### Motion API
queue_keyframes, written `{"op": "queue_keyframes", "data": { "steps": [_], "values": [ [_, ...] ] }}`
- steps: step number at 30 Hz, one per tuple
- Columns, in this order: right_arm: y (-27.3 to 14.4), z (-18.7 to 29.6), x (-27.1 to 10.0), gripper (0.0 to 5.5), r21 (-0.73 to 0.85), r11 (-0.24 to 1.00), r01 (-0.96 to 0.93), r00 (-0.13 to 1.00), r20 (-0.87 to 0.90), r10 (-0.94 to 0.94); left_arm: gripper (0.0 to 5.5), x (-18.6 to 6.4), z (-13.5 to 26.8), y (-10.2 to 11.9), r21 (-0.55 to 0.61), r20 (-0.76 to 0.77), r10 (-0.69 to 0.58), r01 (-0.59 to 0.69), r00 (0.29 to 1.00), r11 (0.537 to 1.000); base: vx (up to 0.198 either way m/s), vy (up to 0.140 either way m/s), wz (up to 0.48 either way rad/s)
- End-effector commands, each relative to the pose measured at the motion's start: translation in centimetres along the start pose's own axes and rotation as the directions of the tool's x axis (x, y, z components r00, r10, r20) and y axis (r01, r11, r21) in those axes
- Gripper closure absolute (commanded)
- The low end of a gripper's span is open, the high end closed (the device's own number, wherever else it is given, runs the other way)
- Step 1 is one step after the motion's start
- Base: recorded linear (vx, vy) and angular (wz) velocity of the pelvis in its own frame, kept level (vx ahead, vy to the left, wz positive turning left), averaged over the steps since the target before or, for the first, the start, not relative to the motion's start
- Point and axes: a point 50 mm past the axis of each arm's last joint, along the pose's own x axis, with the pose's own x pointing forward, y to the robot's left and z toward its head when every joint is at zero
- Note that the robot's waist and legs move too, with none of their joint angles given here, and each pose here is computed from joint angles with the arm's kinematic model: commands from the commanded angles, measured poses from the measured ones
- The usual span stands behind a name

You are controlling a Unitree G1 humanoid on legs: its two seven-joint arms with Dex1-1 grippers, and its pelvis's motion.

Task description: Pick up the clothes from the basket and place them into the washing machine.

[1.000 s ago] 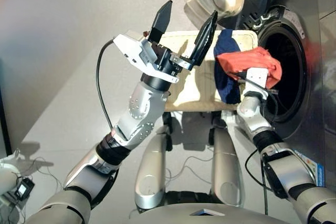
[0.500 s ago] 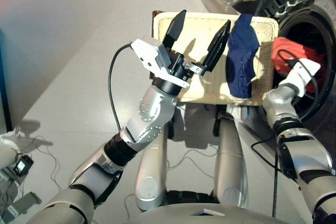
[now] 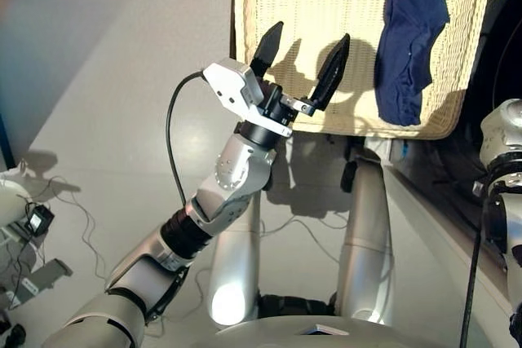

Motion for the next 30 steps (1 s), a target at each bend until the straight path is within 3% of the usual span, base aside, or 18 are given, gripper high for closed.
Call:
{"op": "queue_keyframes", "data": {
  "steps": [1,4,5,6,13,19,22,25,30],
  "values": [
    [-3.2,4.4,3.7,5.50,0.155,0.978,0.143,0.983,0.091,-0.158,0.00,0.4,3.3,-0.7,0.001,0.172,-0.039,0.040,0.984,0.999,0.000,0.000,0.000],
    [-3.2,4.3,3.7,5.50,0.177,0.973,0.150,0.984,0.068,-0.164,0.00,0.6,3.6,-0.6,0.002,0.185,-0.031,0.031,0.982,1.000,0.000,0.000,0.000],
    [-2.9,4.2,3.5,4.55,0.194,0.971,0.138,0.986,0.061,-0.152,0.00,0.7,3.7,-0.5,0.004,0.186,-0.028,0.028,0.982,1.000,0.000,0.000,0.000],
    [-2.6,4.2,3.3,0.00,0.216,0.968,0.128,0.988,0.055,-0.143,0.00,0.8,3.7,-0.5,0.005,0.191,-0.026,0.026,0.981,1.000,0.000,0.000,0.000],
    [0.2,3.3,0.8,0.00,0.277,0.961,0.013,0.999,0.047,-0.027,0.00,1.0,3.9,-0.3,0.001,0.211,-0.006,0.006,0.977,1.000,0.000,0.000,0.000],
    [4.0,-0.1,-5.8,0.00,0.055,0.911,-0.409,0.904,0.163,0.396,0.00,0.8,3.7,-0.2,0.020,0.218,0.002,-0.006,0.976,1.000,0.000,0.000,0.000],
    [4.3,-1.5,-9.2,0.00,0.065,0.866,-0.495,0.859,0.183,0.478,0.00,0.6,3.6,0.0,0.018,0.213,0.022,-0.026,0.977,0.999,0.000,0.000,0.000],
    [4.3,-2.5,-12.4,0.00,0.025,0.783,-0.621,0.770,0.206,0.604,0.00,0.4,3.5,0.1,0.025,0.213,0.028,-0.034,0.977,0.999,0.000,0.000,0.000],
    [3.9,-3.5,-16.9,0.00,-0.050,0.534,-0.844,0.514,0.212,0.831,0.00,0.0,3.7,0.4,0.017,0.210,0.020,-0.024,0.978,1.000,0.000,0.000,0.000]
  ]
}}
